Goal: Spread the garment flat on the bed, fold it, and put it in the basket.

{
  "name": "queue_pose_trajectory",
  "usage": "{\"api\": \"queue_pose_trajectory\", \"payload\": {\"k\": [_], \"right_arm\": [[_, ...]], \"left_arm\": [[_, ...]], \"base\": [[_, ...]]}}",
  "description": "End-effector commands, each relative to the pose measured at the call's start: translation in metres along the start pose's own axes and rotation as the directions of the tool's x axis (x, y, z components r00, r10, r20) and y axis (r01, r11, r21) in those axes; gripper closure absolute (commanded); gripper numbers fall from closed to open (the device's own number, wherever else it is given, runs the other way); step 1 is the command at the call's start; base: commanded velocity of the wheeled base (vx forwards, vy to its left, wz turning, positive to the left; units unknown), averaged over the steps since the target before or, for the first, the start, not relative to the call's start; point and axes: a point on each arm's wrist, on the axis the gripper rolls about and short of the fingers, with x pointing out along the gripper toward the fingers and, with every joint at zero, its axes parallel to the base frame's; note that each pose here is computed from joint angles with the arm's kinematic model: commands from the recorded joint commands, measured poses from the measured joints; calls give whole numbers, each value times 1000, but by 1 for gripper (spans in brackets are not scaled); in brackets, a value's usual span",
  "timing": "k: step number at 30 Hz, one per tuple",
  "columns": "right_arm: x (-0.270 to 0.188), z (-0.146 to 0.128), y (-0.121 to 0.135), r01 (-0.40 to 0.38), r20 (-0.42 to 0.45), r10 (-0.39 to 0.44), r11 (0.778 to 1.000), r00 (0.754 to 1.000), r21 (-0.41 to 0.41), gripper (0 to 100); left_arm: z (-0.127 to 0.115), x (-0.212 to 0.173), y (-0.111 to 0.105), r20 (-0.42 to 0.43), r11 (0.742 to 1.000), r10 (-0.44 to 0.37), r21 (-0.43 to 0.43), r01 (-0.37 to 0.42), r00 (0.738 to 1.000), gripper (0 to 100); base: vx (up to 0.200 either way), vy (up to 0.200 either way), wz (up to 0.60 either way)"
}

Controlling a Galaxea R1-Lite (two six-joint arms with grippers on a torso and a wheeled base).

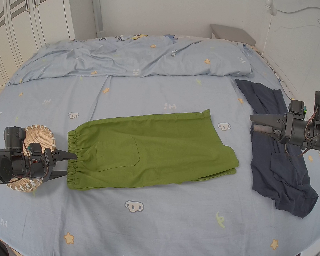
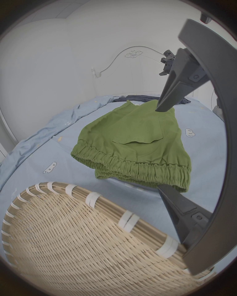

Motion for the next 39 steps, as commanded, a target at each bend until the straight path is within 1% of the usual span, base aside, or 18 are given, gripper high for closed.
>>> {"api": "queue_pose_trajectory", "payload": {"k": [1, 9, 10, 18, 19, 26, 31, 33, 39], "right_arm": [[-1, 0, 2, -4, 1, 4, 1000, 1000, -4, 0], [0, -1, 1, -3, -1, 3, 1000, 1000, -2, 0], [0, 0, 2, -3, 0, 3, 1000, 1000, -4, 0], [0, -1, 1, -3, -1, 3, 1000, 1000, -3, 0], [1, -1, 1, -5, -3, 5, 1000, 1000, -3, 0], [2, -2, 2, -7, -5, 7, 1000, 1000, -3, 0], [2, -2, 2, -7, -5, 7, 1000, 1000, -3, 0], [2, -2, 2, -7, -5, 7, 1000, 1000, -3, 0], [2, -2, 2, -7, -6, 7, 1000, 1000, -2, 0]], "left_arm": [[-3, 13, 11, -20, 1000, 4, -10, -4, 1000, 0], [2, 27, 21, 4, 1000, -14, 22, 14, 1000, 0], [2, 32, 21, 11, 999, -25, 40, 25, 1000, 0], [1, 33, 23, 15, 999, -24, 48, 23, 1000, 0], [1, 35, 26, 13, 999, -18, 46, 18, 1000, 0], [2, 32, 29, 21, 997, -11, 77, 10, 1000, 0], [-3, 37, 29, 0, 993, -8, 114, 8, 1000, 0], [-7, 43, 29, -22, 988, -10, 152, 13, 1000, 0], [-6, 45, 28, -21, 987, -7, 160, 10, 1000, 0]], "base": [[0, 0, 0], [0, 0, 0], [0, 0, 0], [0, 0, 0], [0, 0, 0], [0, 0, 0], [0, 0, 0], [0, 0, 0], [0, 0, 0]]}}
